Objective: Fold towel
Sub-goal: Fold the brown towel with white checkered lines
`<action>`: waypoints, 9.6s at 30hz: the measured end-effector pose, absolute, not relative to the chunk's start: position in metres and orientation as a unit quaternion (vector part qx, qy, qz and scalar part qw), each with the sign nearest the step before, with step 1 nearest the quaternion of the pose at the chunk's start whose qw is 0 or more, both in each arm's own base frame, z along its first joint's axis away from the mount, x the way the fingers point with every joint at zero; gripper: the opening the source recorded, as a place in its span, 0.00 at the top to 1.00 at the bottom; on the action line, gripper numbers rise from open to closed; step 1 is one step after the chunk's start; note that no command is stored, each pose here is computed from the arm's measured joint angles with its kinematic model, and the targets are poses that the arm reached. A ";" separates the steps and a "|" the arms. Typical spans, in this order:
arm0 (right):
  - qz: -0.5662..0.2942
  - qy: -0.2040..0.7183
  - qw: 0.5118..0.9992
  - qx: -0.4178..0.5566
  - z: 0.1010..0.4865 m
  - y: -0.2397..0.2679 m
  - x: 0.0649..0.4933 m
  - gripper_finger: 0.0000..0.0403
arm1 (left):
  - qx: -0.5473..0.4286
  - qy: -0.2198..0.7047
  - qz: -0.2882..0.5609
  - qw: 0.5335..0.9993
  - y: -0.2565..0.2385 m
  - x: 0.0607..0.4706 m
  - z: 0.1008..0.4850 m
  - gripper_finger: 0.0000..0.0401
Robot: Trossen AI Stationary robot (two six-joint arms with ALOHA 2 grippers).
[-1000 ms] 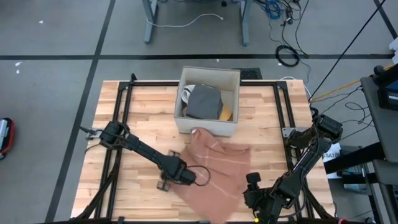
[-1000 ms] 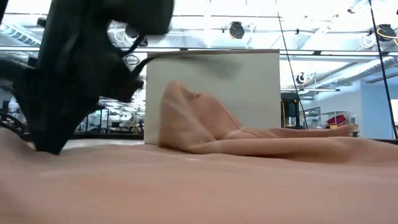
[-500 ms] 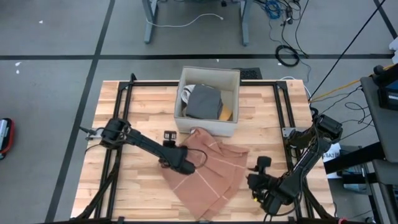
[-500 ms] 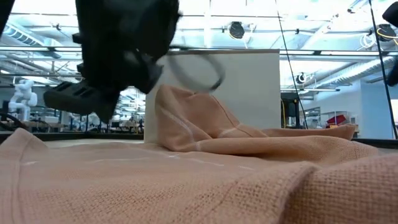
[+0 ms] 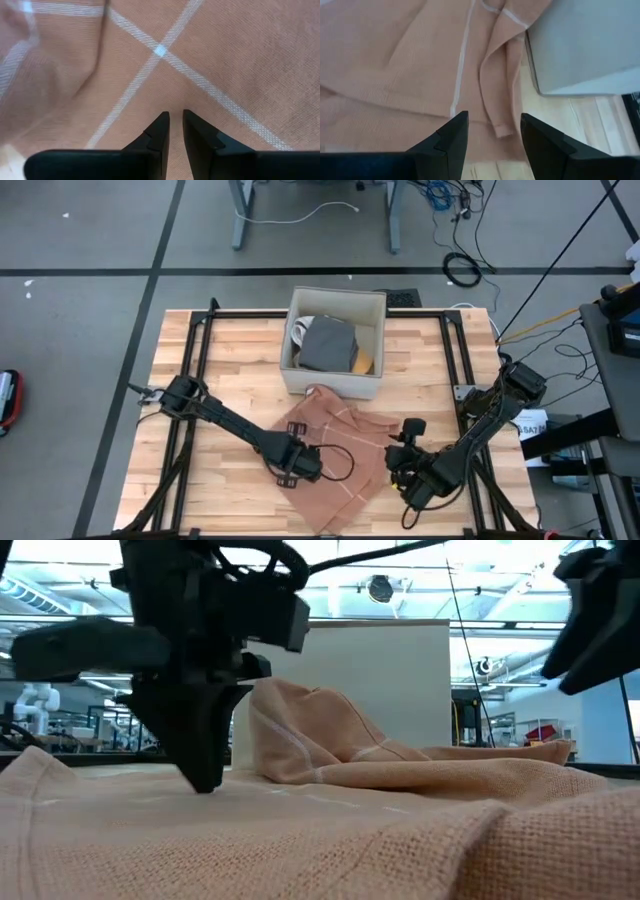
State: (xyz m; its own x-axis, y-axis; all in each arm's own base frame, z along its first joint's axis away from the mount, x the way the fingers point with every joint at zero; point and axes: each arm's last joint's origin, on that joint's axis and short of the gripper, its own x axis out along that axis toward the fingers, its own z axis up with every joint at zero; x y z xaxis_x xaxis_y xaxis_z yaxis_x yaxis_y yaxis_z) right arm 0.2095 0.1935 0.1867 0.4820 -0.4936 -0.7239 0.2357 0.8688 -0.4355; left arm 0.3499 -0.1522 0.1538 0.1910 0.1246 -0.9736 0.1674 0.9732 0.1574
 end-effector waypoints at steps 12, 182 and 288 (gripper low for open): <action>-0.235 0.467 0.844 -0.119 0.186 0.172 0.235 0.59 | 0.165 0.690 0.026 0.704 -0.134 0.331 0.130 0.85; 0.189 0.456 0.863 -0.108 0.123 0.213 0.179 0.70 | 0.268 0.712 0.011 0.649 -0.089 0.340 0.130 0.85; 0.207 0.424 0.881 -0.047 0.152 0.212 0.178 0.99 | -0.013 0.668 0.022 0.743 -0.208 0.245 0.148 0.58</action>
